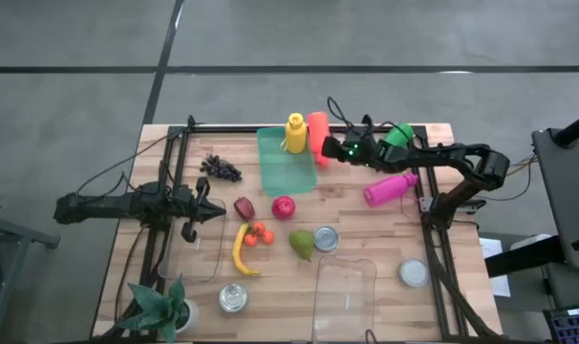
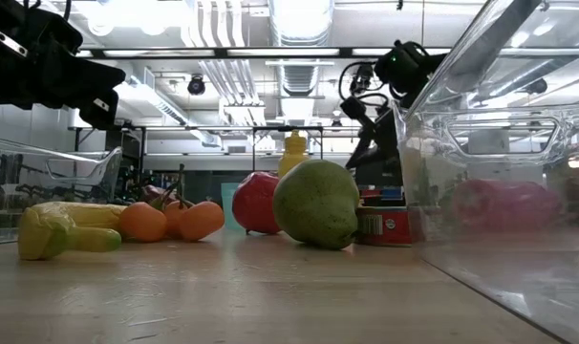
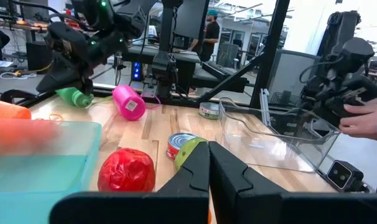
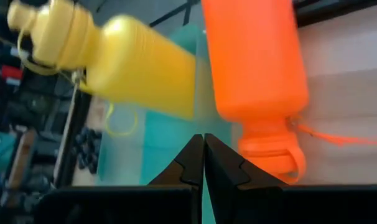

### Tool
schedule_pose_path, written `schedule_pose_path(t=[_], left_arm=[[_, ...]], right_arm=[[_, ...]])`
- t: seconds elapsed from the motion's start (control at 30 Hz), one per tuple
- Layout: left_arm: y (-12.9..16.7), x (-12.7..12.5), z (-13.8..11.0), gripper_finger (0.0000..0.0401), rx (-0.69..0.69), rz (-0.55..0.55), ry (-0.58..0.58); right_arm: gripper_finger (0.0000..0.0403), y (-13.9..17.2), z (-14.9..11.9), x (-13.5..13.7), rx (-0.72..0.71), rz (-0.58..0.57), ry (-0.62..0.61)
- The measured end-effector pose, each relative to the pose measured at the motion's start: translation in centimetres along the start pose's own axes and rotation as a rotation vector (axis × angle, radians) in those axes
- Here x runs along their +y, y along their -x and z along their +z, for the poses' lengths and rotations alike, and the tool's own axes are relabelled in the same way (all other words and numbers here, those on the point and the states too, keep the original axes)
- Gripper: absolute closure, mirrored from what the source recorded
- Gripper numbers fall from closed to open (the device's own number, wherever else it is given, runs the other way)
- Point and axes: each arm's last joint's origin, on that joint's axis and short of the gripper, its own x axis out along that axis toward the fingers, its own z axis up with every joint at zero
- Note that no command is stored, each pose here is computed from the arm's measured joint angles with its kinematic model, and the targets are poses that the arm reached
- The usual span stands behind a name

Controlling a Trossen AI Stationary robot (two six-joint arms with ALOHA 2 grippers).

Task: Pick & Place Food Item
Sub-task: Put the orange water bottle into the green bin

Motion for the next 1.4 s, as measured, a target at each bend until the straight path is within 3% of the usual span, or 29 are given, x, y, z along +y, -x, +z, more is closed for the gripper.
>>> schedule_pose_path(t=[0.17,0.27,0.57,0.83,1.07,1.4], left_arm=[[0.0,0.0,0.0,0.0400,0.001,0.000,0.000],[0.0,0.0,0.0,0.0400,0.000,0.000,0.000],[0.0,0.0,0.0,0.0400,0.000,0.000,0.000],[0.0,0.0,0.0,0.0400,0.000,0.000,0.000],[0.0,0.0,0.0,0.0400,0.000,0.000,0.000],[0.0,0.0,0.0,0.0400,0.000,0.000,0.000]], right_arm=[[0.0388,0.2,-0.1,0.2,-0.001,0.010,0.074],[0.0369,0.2,-0.1,0.1,-0.001,0.008,0.053],[0.0268,0.3,0.0,0.0,0.002,0.003,0.043],[0.0195,-0.2,-0.1,-1.5,0.207,-0.029,-0.011],[0.0181,0.0,1.4,-0.5,0.301,-0.064,-0.013],[0.0181,-0.6,5.1,2.7,0.422,-0.247,0.150]])
